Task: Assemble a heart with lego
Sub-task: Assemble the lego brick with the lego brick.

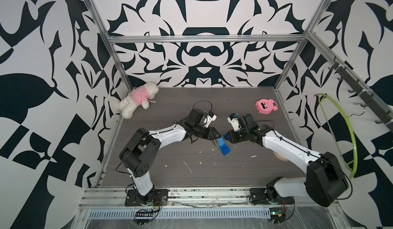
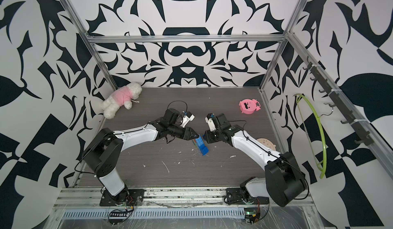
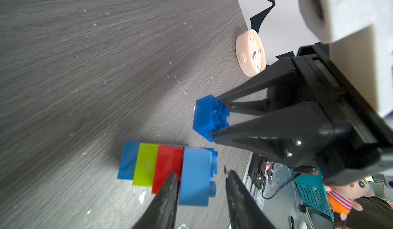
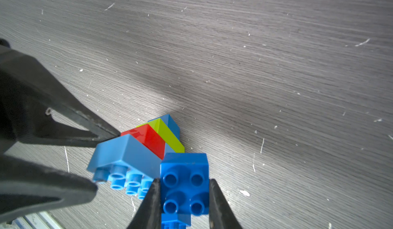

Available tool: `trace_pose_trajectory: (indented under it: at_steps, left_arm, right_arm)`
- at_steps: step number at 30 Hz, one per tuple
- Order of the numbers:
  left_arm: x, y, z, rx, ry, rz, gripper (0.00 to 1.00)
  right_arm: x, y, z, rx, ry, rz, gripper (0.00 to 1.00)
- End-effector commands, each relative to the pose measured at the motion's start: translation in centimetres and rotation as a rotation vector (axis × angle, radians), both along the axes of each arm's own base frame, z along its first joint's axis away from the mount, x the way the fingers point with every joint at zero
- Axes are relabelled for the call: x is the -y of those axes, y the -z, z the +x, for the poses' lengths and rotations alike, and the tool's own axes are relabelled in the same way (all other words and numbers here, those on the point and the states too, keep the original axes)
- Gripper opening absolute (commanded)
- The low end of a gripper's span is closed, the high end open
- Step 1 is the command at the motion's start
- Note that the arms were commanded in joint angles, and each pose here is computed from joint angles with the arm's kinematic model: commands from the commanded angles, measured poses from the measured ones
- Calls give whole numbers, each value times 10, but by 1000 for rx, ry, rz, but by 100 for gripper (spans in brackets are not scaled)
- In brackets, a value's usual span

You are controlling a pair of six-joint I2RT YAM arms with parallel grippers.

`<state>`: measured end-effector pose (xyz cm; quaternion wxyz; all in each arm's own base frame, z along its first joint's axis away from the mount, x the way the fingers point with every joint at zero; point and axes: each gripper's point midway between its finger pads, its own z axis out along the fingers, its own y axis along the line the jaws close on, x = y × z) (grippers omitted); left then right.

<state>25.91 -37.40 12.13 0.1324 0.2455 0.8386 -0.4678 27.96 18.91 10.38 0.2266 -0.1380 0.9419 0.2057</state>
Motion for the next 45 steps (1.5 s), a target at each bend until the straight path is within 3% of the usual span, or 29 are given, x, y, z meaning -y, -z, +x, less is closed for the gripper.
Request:
trace_pose_trajectory:
  at_steps: [1, 8, 14, 24, 30, 45]
  left_arm:
    - [3, 4, 2, 8, 12, 21, 41]
    - [5, 10, 0, -5, 18, 35, 39]
    - [4, 11, 1, 1, 16, 43, 29]
    - [4, 9, 2, 12, 13, 34, 26]
    - [6, 11, 4, 5, 12, 14, 26]
    - [5, 13, 4, -3, 10, 13, 25]
  right_arm:
    - [-2, -4, 5, 19, 5, 19, 23]
    - [-2, -3, 5, 17, 5, 15, 23]
    - [-2, -7, 5, 27, 3, 21, 23]
    - [-4, -43, -10, 149, -78, 89, 23]
    - [-17, -37, -24, 160, -158, 180, 22]
    - [-20, -29, -34, 323, -171, 295, 19]
